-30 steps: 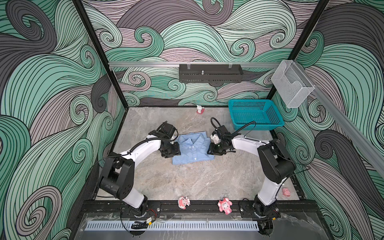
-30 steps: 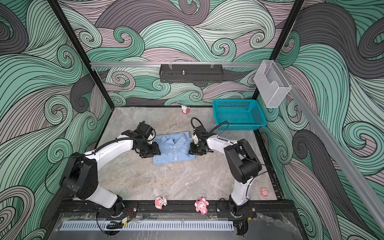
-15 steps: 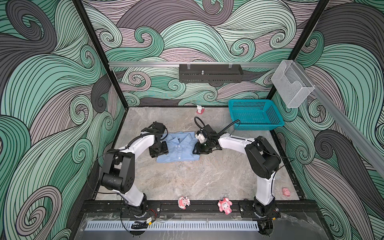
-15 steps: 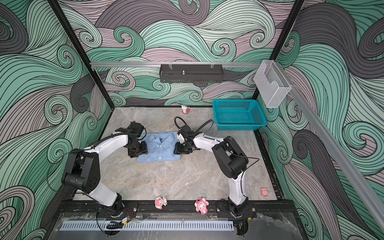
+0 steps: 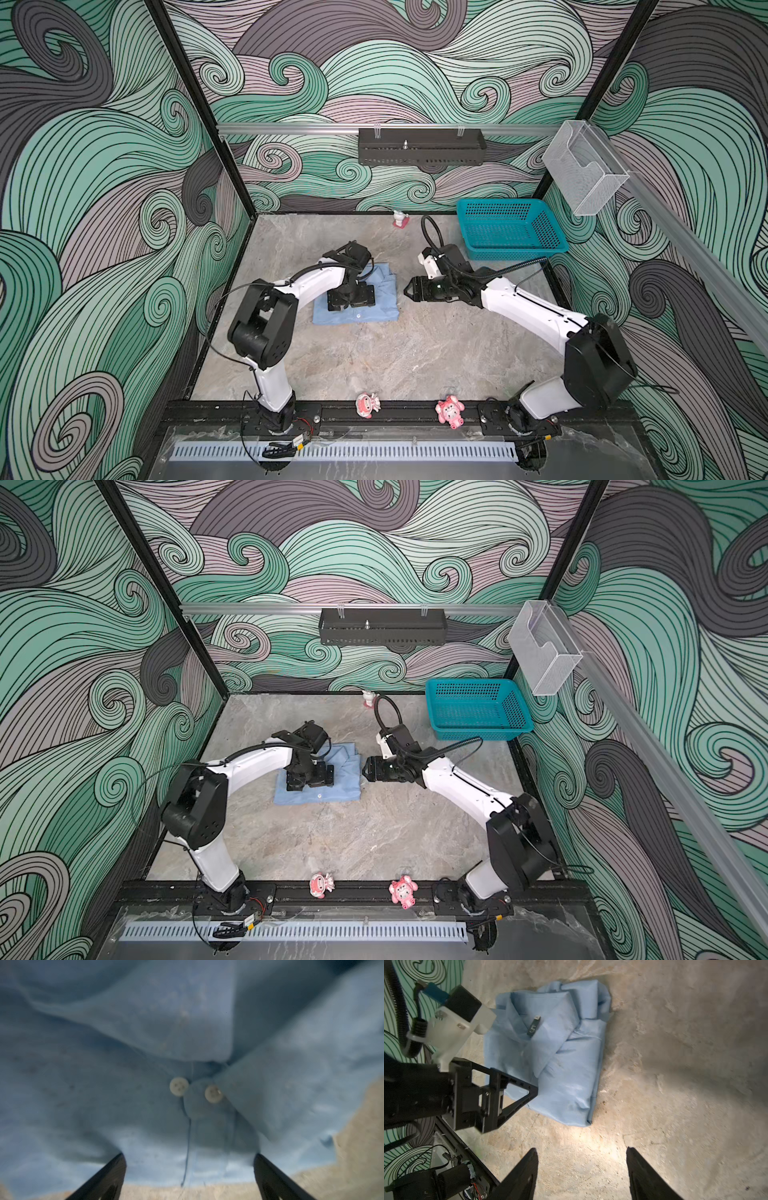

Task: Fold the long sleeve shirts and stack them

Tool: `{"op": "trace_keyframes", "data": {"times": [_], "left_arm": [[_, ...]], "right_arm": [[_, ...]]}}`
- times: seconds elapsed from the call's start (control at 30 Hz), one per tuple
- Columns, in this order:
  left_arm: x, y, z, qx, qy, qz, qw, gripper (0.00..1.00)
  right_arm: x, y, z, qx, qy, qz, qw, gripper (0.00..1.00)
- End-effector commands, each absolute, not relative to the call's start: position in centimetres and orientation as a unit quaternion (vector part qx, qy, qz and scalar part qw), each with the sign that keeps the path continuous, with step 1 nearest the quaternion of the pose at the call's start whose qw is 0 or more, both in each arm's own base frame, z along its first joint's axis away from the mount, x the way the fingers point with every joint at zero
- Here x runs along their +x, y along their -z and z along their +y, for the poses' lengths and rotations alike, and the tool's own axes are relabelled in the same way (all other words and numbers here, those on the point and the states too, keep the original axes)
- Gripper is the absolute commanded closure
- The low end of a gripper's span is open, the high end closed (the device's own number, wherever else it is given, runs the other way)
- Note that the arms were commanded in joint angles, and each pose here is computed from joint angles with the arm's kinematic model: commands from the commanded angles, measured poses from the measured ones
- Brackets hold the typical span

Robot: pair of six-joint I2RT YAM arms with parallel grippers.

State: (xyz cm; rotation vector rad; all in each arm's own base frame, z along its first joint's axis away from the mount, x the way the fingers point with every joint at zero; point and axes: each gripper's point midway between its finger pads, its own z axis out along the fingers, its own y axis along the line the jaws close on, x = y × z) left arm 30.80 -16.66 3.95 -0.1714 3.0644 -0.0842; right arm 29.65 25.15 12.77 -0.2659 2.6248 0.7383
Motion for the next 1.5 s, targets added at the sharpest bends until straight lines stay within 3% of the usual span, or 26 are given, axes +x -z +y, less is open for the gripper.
{"op": "trace_keyframes", "data": {"times": [0.0,0.27,0.6,0.87,1.0,1.13,1.27,1.37,1.47], "left_arm": [[33.0,-2.9,-15.1,-0.06,-0.03,0.997,0.046,0.01],[38.7,-0.8,-8.6,-0.002,-0.063,0.998,0.01,0.03],[49.5,-1.0,0.1,-0.049,-0.068,0.996,0.03,0.05],[56.5,-2.6,5.1,-0.031,-0.079,0.989,0.12,0.05],[58.4,-6.5,4.8,-0.016,-0.069,0.982,0.178,0.03],[58.3,-15.9,3.0,-0.021,-0.028,0.964,0.265,0.01],[55.2,-26.9,2.0,-0.039,-0.001,0.918,0.394,0.01],[50.6,-32.9,1.4,-0.048,0.02,0.858,0.512,0.01],[44.5,-35.6,1.7,-0.078,0.031,0.8,0.594,0.01]], "right_arm": [[28.5,-12.2,23.1,-0.087,-0.247,0.946,0.192,0.33],[27.9,-14.0,20.7,-0.068,-0.251,0.937,0.233,0.35],[29.6,-13.5,21.0,-0.06,-0.254,0.935,0.241,0.37],[30.8,-11.8,21.7,-0.061,-0.249,0.942,0.217,0.38],[31.9,-12.0,22.1,-0.063,-0.25,0.939,0.229,0.38],[32.9,-14.0,21.1,-0.049,-0.236,0.933,0.268,0.38],[33.5,-16.8,18.6,-0.049,-0.2,0.915,0.348,0.35],[33.1,-18.6,15.8,-0.051,-0.159,0.895,0.414,0.31],[32.4,-19.7,12.6,-0.049,-0.104,0.871,0.478,0.24]]}}
